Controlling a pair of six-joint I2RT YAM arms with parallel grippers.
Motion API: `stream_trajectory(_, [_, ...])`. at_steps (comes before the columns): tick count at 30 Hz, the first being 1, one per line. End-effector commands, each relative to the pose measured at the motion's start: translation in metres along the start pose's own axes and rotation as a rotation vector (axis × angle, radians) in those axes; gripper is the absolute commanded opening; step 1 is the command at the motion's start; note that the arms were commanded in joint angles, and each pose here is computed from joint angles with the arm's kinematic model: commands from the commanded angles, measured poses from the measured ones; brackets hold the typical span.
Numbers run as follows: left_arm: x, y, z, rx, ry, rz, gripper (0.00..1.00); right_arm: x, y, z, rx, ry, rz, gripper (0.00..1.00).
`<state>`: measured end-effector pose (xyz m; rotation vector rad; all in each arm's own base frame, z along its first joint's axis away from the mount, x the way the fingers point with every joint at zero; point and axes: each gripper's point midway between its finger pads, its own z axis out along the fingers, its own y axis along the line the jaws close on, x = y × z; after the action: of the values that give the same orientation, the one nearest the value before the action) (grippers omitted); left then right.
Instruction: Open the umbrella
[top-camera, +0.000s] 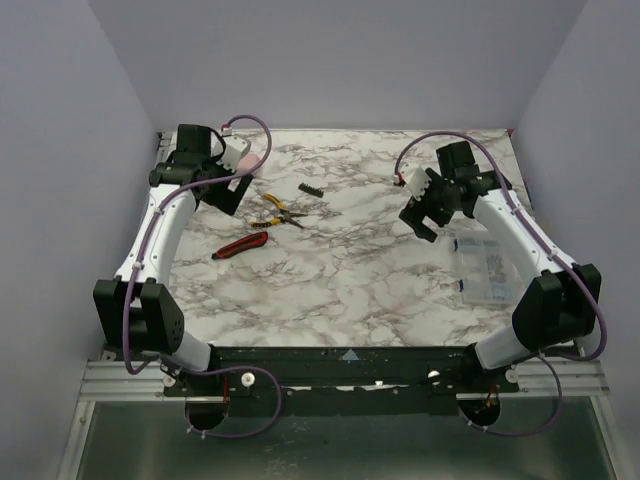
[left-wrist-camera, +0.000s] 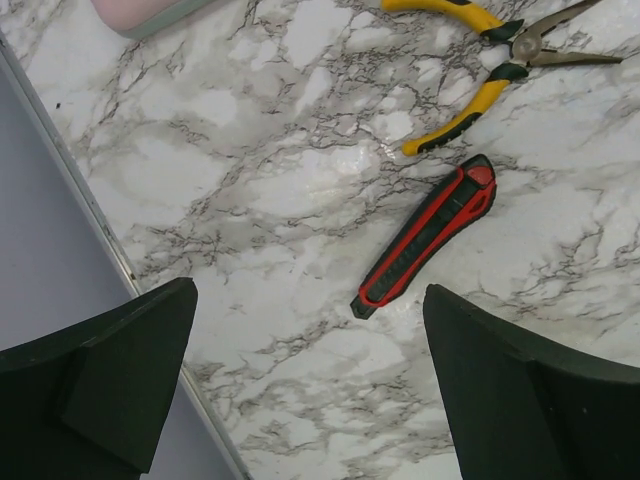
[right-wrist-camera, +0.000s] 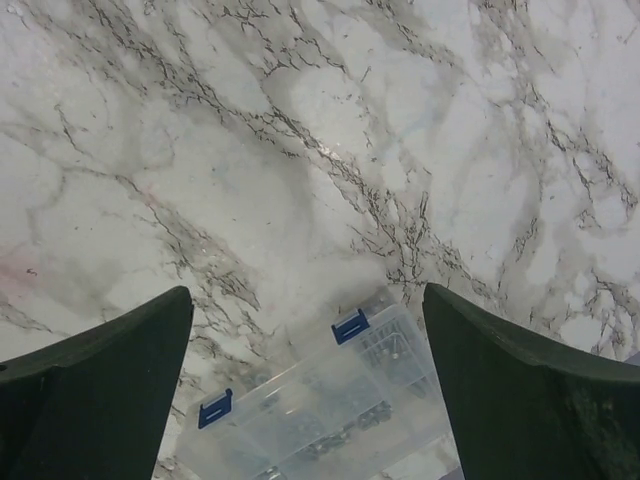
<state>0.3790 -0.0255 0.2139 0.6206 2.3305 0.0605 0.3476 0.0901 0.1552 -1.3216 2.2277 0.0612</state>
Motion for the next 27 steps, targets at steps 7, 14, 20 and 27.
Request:
stream_trajectory(7, [-0.064, 0.046, 0.046, 0.014, 0.035, 0.107, 0.99, -0.012, -0.001, -0.02, 0.014, -0.024, 0.087, 1.0])
stream_trajectory(14, [-0.117, 0.087, 0.094, -0.02, -0.051, -0.141, 0.99, -0.004, 0.001, -0.03, 0.032, 0.008, 0.099, 1.0])
stream_trajectory(20, [-0.109, 0.123, 0.116, 0.039, -0.177, -0.57, 0.99, 0.002, 0.004, -0.034, 0.027, 0.041, 0.114, 1.0])
stream_trajectory(27, [-0.077, 0.173, 0.139, -0.08, -0.162, -0.844, 0.98, 0.001, 0.004, -0.034, 0.015, 0.056, 0.133, 1.0])
